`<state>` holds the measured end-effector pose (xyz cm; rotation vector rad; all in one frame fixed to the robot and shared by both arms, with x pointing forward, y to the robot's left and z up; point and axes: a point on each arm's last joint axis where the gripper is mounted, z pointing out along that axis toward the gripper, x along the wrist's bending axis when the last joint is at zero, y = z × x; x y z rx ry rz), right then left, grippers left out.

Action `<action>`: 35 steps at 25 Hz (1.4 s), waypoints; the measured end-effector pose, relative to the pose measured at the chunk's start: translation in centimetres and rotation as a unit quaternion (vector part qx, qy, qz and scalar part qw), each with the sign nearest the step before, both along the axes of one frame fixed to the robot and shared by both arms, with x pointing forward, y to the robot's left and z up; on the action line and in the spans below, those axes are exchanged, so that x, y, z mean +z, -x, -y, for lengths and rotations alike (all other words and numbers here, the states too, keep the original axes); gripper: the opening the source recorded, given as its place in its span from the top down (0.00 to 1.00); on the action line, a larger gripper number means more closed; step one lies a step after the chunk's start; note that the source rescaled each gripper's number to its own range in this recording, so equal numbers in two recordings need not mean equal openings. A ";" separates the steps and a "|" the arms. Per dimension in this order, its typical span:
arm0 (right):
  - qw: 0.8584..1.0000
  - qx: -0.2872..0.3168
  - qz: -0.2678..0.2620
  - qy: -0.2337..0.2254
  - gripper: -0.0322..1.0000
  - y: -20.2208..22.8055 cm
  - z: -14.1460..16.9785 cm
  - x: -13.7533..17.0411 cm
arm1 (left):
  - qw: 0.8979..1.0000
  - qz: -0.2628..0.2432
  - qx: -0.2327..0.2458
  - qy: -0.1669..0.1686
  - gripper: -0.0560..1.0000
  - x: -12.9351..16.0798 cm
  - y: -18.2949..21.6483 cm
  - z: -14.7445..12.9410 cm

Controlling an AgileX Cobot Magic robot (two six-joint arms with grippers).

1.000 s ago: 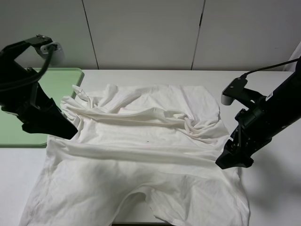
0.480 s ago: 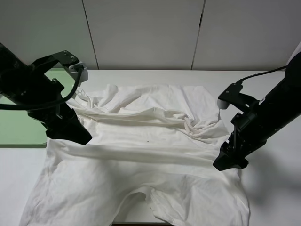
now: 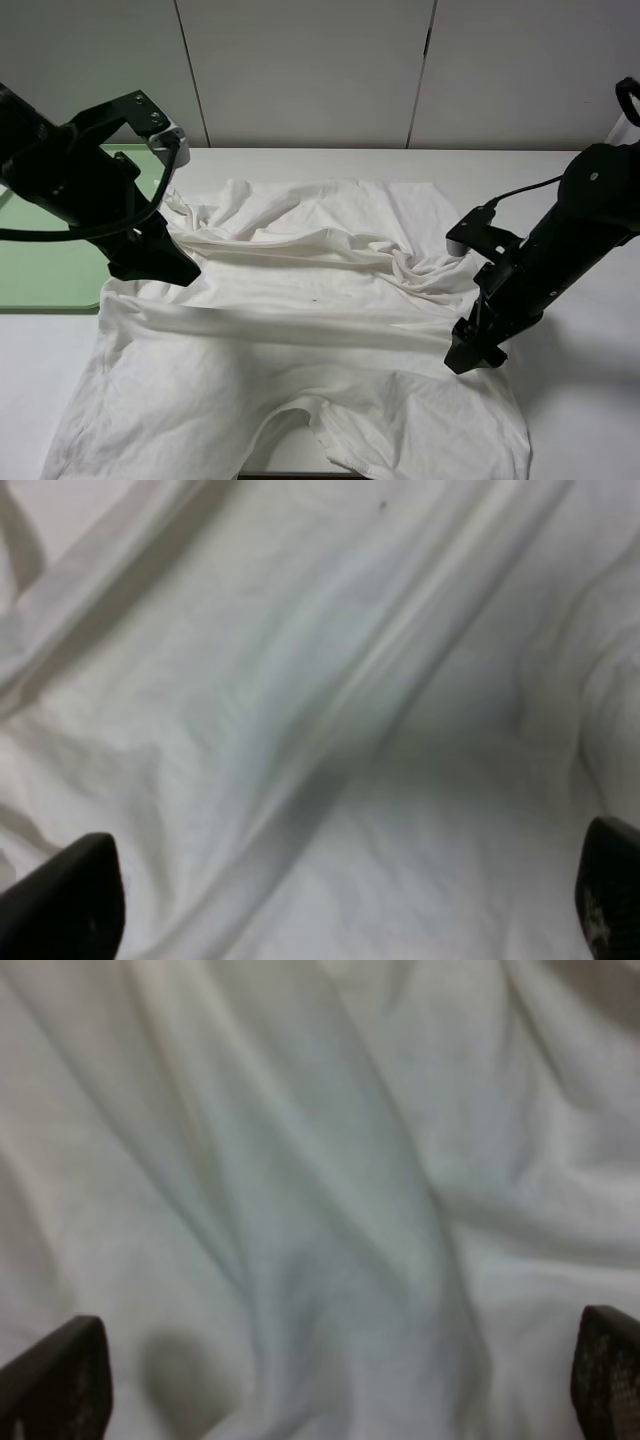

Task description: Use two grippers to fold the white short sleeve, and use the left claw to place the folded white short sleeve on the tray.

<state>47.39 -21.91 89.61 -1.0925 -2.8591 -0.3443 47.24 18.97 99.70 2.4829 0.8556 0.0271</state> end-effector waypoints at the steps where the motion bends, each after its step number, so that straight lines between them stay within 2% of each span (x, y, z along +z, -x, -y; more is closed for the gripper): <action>1: 1.000 -0.001 0.002 0.003 0.00 -0.2 0.0 -0.4 | 1.000 0.001 0.000 0.000 0.10 0.0 0.0 0.0; 9: 1.000 0.005 0.013 0.022 0.00 -0.8 0.2 -2.0 | 1.000 0.013 -0.003 0.001 0.11 0.1 -0.2 0.0; 10: 0.999 0.014 0.022 0.029 0.16 -0.9 0.4 -2.0 | 1.000 0.015 -0.003 0.001 0.11 0.1 -0.2 0.0; 11: 0.999 0.014 0.022 0.029 0.16 -0.9 0.4 -2.0 | 1.000 0.015 -0.003 0.000 0.11 0.1 -0.2 0.0; 13: 0.999 0.018 0.022 0.032 0.32 -0.9 0.4 -2.0 | 1.000 0.015 -0.003 0.001 0.11 0.1 -0.2 0.0; 14: 0.999 0.019 0.022 0.032 0.35 -0.9 0.4 -2.0 | 1.000 0.015 -0.003 0.001 0.11 0.1 -0.2 0.0; 15: 0.999 0.019 0.020 0.032 0.49 -0.9 0.4 -2.0 | 1.000 0.015 -0.003 0.001 0.11 0.1 -0.2 0.0; 17: 0.999 0.022 0.008 0.031 0.87 -0.7 0.4 -2.0 | 1.000 0.016 -0.003 0.001 0.11 0.1 -0.2 0.0; 18: 0.999 0.022 0.008 0.031 0.87 -0.7 0.4 -2.0 | 1.000 0.016 -0.003 0.001 0.11 0.1 -0.2 0.0; 20: 0.999 0.023 0.001 0.031 0.97 -0.5 0.4 -2.0 | 1.000 0.017 -0.002 0.001 0.11 0.1 -0.3 0.0; 23: 0.999 0.025 -0.009 0.030 0.97 -0.3 0.4 -2.0 | 1.000 0.019 -0.006 0.006 0.11 0.1 -0.2 0.3; 26: 0.999 0.025 -0.009 0.030 0.97 -0.3 0.4 -2.0 | 0.999 0.035 -0.036 0.005 0.11 0.1 0.1 1.3; 30: 0.999 0.026 -0.011 0.030 0.97 -0.3 0.4 -2.0 | 0.998 0.026 -0.049 0.002 0.12 -0.7 -0.2 2.1; 35: 0.999 0.028 -0.021 0.030 0.97 -0.1 0.4 -2.0 | 0.997 0.003 -0.063 -0.046 0.13 -4.3 -1.9 2.3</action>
